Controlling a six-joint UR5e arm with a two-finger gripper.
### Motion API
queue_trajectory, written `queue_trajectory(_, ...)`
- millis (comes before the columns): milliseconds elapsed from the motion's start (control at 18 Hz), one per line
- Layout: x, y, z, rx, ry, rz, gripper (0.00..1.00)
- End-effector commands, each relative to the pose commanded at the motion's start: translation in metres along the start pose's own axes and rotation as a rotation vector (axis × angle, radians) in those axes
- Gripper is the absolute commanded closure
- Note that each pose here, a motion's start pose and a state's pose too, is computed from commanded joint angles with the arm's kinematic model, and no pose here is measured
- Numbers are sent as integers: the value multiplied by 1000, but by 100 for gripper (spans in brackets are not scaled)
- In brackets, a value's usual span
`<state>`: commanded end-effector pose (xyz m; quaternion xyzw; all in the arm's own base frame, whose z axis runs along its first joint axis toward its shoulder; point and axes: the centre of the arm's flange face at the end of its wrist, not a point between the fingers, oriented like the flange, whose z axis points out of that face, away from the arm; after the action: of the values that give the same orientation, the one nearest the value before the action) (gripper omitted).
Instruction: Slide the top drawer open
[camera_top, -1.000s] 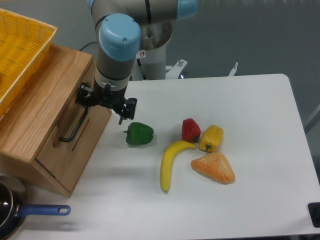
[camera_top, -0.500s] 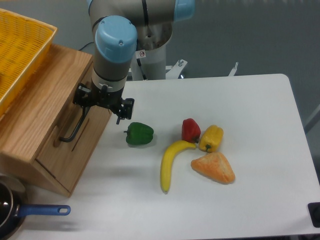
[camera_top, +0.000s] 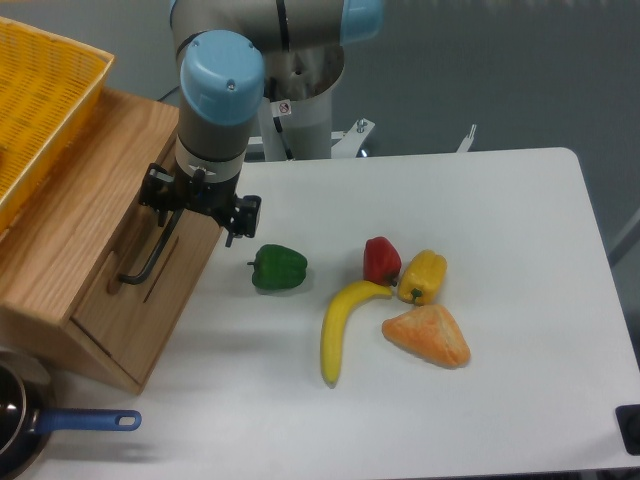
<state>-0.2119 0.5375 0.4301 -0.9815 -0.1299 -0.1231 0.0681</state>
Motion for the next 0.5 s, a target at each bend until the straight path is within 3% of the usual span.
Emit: queue_trajectory(500,-7,-3,7,-17,-28,6,0)
